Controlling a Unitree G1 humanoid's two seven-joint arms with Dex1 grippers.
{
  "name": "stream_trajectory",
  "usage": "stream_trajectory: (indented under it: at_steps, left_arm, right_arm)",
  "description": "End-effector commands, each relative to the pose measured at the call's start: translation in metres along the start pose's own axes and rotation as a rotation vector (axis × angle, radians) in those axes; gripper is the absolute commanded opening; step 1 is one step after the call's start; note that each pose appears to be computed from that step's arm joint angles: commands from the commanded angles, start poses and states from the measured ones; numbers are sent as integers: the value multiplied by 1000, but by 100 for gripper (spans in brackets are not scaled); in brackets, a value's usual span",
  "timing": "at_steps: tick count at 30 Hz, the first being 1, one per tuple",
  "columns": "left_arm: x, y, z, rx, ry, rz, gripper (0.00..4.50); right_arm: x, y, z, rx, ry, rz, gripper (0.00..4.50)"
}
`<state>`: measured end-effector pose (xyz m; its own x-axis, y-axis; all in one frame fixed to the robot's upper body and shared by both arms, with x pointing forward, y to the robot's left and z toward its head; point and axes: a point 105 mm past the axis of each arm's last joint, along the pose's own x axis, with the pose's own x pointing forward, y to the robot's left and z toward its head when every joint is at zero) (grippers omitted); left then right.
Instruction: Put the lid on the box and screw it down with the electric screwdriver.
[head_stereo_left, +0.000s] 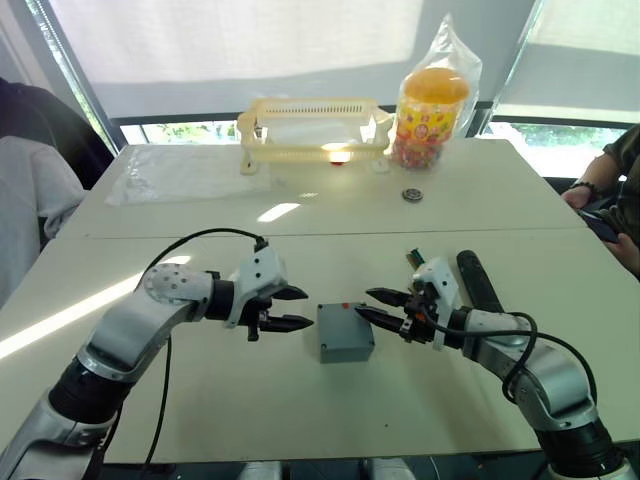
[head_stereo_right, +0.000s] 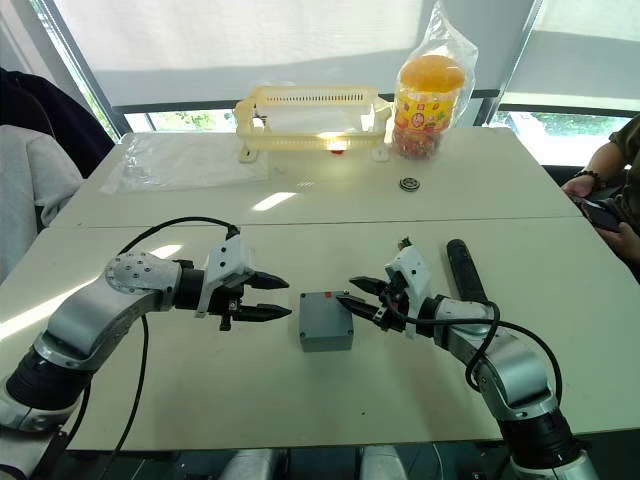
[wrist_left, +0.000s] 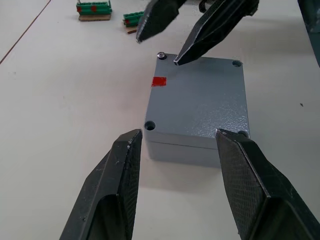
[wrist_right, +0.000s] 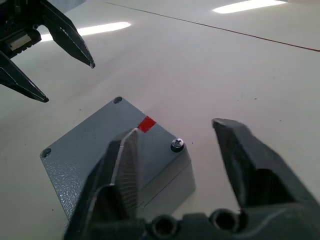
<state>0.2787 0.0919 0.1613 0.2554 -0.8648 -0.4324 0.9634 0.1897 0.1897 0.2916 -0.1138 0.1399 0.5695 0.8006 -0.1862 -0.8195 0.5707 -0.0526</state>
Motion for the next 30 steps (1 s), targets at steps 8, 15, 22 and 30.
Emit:
stream_trajectory:
  at_steps: [8,15,22,30]
  left_arm:
    - [0,-9,-19,-65,19,0,235]
    - [21,-10,-29,-82,11,-8,235]
    - [29,-7,-30,-74,1,-7,235]
    - [29,-2,-27,-49,-10,12,235]
  right_arm:
    - [-46,38,11,155,80,203,352]
    - [-42,54,-25,185,205,245,352]
    - [-34,54,-33,175,205,243,352]
    - [-43,38,-31,137,209,156,352]
